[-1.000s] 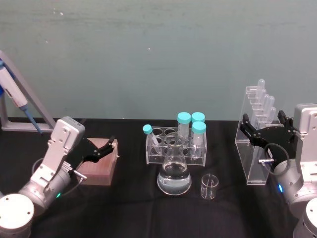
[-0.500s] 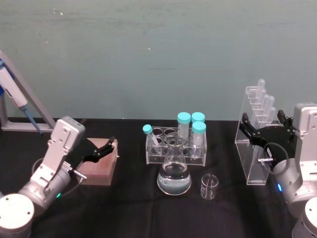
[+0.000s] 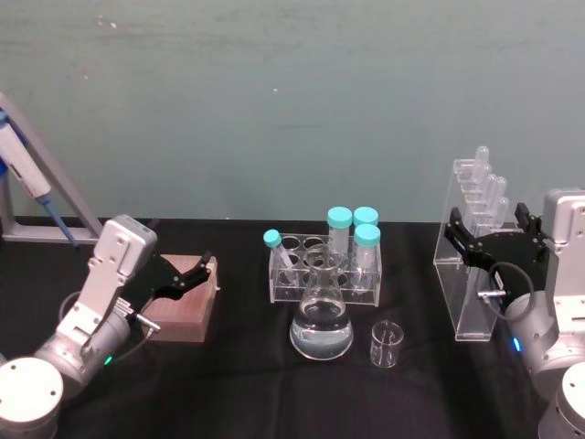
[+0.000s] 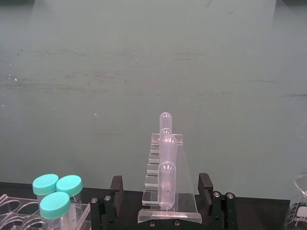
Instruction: Place the experimental apparatus aside using one hand.
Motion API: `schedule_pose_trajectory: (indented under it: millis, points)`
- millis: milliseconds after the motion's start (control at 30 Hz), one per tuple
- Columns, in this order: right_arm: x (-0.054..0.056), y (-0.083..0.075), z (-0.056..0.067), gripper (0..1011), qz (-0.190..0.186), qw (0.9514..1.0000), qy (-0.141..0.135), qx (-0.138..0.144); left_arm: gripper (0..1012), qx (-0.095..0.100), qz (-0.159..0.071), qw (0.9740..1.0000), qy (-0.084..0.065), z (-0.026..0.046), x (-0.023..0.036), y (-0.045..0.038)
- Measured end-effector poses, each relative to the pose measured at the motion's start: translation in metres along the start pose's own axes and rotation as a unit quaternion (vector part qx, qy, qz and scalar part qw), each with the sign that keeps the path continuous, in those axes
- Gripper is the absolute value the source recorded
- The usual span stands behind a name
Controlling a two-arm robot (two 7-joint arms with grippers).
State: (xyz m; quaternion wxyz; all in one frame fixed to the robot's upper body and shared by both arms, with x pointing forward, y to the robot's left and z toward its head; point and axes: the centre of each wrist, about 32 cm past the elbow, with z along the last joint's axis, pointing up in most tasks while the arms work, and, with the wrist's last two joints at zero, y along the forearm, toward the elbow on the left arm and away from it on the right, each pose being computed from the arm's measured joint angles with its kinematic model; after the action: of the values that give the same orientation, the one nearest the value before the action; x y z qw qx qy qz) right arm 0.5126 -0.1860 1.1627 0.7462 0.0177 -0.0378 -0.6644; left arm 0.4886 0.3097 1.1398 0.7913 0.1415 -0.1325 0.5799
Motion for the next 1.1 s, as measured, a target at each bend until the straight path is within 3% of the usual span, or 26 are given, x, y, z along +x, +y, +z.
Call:
schedule_pose_trajectory:
  millis: [1100]
  points:
    - [-0.0003,0.0030,-0.0010,1000,0.000,1.0000,-0.001,-0.002,1000,0.000,0.000,1.0000,0.000,0.0000,0.0000,0.0000]
